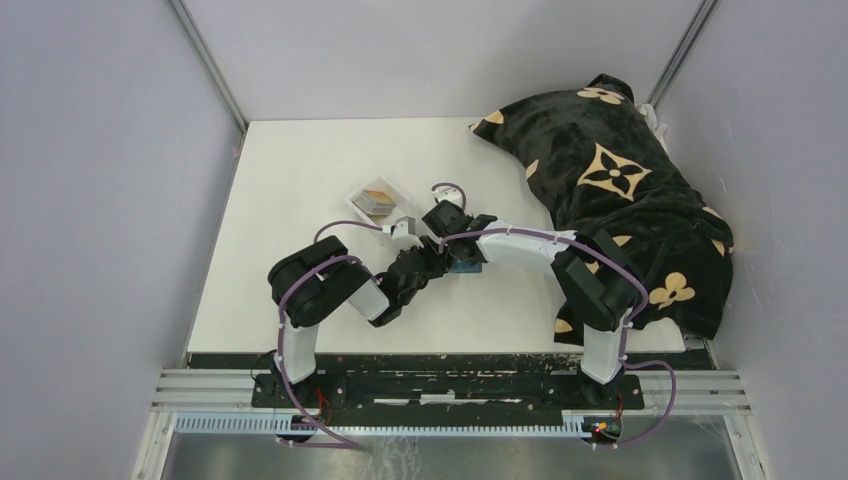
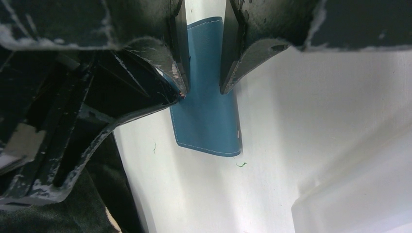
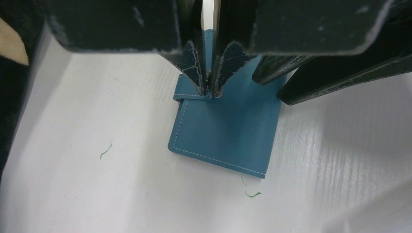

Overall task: Put the credit cards into the card holder
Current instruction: Close the card holder at the center of the board.

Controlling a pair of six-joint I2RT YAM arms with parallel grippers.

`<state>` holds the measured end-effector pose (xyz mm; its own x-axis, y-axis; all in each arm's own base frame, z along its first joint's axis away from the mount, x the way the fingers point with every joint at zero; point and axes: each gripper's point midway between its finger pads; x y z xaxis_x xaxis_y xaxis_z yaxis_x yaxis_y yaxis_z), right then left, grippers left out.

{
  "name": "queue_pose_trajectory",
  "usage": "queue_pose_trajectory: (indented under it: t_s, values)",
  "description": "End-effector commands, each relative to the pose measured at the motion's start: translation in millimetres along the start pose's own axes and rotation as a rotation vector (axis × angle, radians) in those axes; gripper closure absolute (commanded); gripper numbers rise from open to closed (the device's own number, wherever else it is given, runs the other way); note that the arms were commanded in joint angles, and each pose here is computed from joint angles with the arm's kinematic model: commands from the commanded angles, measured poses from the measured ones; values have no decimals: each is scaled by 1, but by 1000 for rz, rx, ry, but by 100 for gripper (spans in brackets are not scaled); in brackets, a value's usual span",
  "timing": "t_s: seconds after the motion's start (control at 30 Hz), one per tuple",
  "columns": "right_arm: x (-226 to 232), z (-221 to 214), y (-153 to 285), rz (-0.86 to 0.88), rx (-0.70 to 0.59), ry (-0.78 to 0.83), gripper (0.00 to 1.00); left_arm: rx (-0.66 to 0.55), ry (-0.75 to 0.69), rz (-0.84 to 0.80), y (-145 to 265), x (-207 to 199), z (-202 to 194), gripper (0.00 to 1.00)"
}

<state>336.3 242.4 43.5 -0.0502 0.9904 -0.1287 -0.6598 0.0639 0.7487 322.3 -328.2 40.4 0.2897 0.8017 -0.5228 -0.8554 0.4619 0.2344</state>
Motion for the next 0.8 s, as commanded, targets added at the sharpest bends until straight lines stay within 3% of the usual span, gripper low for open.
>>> queue_pose_trajectory:
  t_s: [0.0, 0.77]
  values:
    - [11, 13, 3, 19, -26, -24, 90, -10, -43, -28, 2, -4, -1, 64]
    - [20, 11, -1, 30, -18, -19, 91, -3, -44, -33, 1, -3, -5, 65]
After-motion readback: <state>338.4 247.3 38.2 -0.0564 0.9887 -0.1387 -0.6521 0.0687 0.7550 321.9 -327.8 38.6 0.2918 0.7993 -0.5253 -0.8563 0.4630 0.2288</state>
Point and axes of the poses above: each gripper's point midway between its finger pads, its own y axis back along the fingers, its own x axis along the line the jaws close on, z = x × y, and after that the axes turned 13 degrees about -y, right-handed
